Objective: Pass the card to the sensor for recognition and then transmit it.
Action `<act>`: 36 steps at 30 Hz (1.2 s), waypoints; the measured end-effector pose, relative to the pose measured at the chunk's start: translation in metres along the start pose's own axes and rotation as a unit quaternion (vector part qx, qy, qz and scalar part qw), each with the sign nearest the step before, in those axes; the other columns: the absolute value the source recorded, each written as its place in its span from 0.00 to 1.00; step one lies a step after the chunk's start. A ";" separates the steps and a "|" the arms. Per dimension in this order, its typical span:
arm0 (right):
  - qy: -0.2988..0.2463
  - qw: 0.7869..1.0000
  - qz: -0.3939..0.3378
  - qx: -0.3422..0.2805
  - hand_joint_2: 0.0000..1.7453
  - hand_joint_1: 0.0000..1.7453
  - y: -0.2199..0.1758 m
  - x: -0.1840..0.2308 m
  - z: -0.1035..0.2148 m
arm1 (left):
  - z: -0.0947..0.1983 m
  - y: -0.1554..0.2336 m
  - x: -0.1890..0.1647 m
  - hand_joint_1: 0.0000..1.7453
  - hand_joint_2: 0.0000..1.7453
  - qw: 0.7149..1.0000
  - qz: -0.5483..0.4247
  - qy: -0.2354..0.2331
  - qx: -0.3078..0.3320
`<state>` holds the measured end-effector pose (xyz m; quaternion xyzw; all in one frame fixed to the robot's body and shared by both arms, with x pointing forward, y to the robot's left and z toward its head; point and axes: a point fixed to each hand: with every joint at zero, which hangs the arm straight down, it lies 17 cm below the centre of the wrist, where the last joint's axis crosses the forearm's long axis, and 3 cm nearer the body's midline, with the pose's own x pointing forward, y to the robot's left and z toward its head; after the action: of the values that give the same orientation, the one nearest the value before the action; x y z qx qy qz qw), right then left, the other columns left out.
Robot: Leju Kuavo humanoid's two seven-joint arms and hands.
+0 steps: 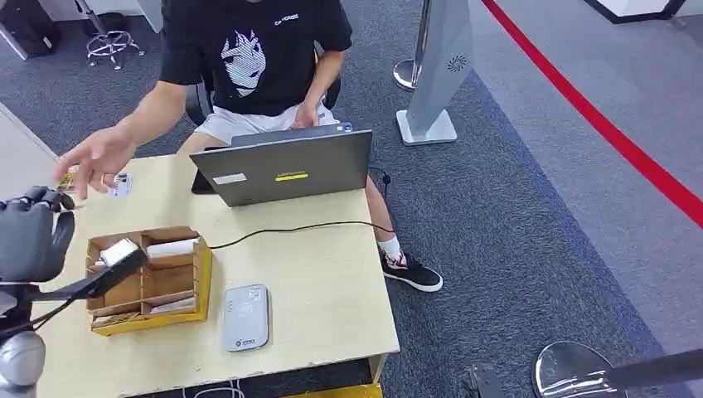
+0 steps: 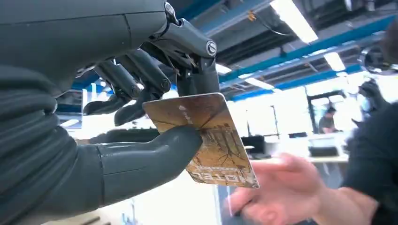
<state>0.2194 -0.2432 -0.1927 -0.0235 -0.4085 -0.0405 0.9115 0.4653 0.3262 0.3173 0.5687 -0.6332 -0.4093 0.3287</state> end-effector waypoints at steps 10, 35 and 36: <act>0.006 1.000 -0.008 0.009 1.00 0.00 0.013 -0.004 -0.004 | -0.025 0.003 -0.018 1.00 1.00 0.999 -0.029 0.017 -0.005; 0.019 1.000 -0.011 0.010 1.00 0.00 0.016 -0.008 -0.005 | -0.011 -0.036 -0.024 0.00 1.00 0.999 -0.036 0.021 -0.034; 0.019 1.000 -0.011 0.009 1.00 0.00 0.016 -0.008 -0.005 | -0.011 -0.036 -0.024 0.00 1.00 0.999 -0.036 0.020 -0.033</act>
<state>0.2195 -0.2278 -0.2021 -0.0098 -0.3921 -0.0474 0.9187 0.4946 0.3479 0.2917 0.5882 -0.5919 -0.4298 0.3450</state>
